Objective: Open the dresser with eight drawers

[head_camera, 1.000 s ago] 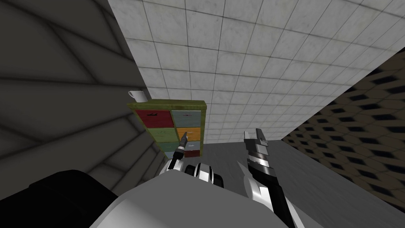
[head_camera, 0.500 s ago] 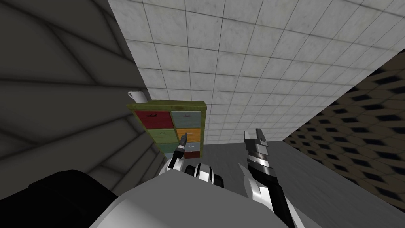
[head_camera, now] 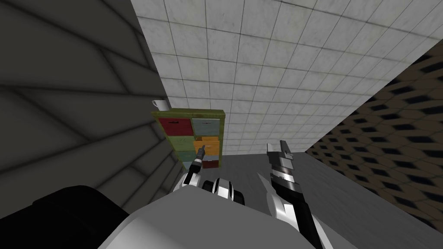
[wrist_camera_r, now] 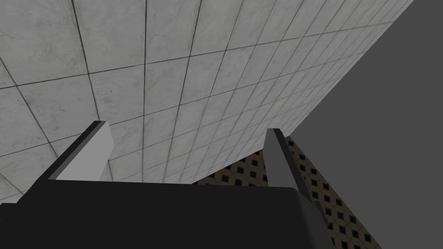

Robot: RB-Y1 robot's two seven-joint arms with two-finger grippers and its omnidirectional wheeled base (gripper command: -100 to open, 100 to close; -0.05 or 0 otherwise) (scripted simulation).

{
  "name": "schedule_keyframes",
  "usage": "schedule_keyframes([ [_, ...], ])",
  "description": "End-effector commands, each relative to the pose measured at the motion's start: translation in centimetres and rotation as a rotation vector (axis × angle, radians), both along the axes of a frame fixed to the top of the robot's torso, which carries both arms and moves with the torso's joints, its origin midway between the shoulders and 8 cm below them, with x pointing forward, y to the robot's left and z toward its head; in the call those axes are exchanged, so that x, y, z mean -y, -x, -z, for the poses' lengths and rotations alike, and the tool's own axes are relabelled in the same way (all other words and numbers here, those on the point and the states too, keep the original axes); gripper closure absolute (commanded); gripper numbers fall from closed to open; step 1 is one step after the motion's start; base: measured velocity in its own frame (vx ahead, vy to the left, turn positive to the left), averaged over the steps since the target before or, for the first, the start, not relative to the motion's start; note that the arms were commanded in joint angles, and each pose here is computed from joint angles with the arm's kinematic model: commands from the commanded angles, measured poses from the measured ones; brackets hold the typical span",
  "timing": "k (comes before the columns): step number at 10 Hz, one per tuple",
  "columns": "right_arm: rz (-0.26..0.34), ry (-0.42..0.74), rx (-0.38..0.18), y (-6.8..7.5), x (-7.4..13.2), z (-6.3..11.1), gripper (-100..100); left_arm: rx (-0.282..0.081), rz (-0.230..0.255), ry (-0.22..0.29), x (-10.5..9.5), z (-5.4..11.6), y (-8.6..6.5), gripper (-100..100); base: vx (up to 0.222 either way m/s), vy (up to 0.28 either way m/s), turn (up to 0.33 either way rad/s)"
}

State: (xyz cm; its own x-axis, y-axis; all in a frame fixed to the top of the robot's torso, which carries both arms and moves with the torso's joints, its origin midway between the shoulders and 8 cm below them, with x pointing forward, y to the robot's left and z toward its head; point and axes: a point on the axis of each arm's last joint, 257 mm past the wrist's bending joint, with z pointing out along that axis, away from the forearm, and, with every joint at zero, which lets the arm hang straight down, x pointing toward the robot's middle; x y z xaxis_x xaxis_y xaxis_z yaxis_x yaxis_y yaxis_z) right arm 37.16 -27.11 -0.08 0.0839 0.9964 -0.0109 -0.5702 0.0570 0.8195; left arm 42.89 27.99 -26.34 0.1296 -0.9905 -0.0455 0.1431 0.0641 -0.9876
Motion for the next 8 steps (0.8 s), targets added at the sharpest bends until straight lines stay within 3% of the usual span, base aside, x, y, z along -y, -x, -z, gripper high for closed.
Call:
schedule_keyframes([
  [1, 0.0, 0.0, 0.0, 0.0, 0.0, 0.0, 0, -0.01, 0.004, 0.0, 0.3, 0.2, 0.3, 100, -0.202, -0.039, 0.012],
  [3, 0.0, 0.0, 0.0, 0.0, 0.0, 0.0, 0, -0.017, 0.008, 0.0, 0.5, 0.4, 0.5, 100, -0.197, -0.064, 0.011],
  [4, 0.0, 0.0, 0.0, 0.0, 0.0, 0.0, 0, -0.001, 0.006, -0.002, 0.3, -1.2, -0.1, -100, -0.108, -0.032, -0.005],
  [8, 0.0, 0.0, 0.0, 0.0, 0.0, 0.0, 0, -0.001, 0.003, -0.003, 0.2, -3.5, -0.8, -100, 0.005, 0.008, -0.01],
])
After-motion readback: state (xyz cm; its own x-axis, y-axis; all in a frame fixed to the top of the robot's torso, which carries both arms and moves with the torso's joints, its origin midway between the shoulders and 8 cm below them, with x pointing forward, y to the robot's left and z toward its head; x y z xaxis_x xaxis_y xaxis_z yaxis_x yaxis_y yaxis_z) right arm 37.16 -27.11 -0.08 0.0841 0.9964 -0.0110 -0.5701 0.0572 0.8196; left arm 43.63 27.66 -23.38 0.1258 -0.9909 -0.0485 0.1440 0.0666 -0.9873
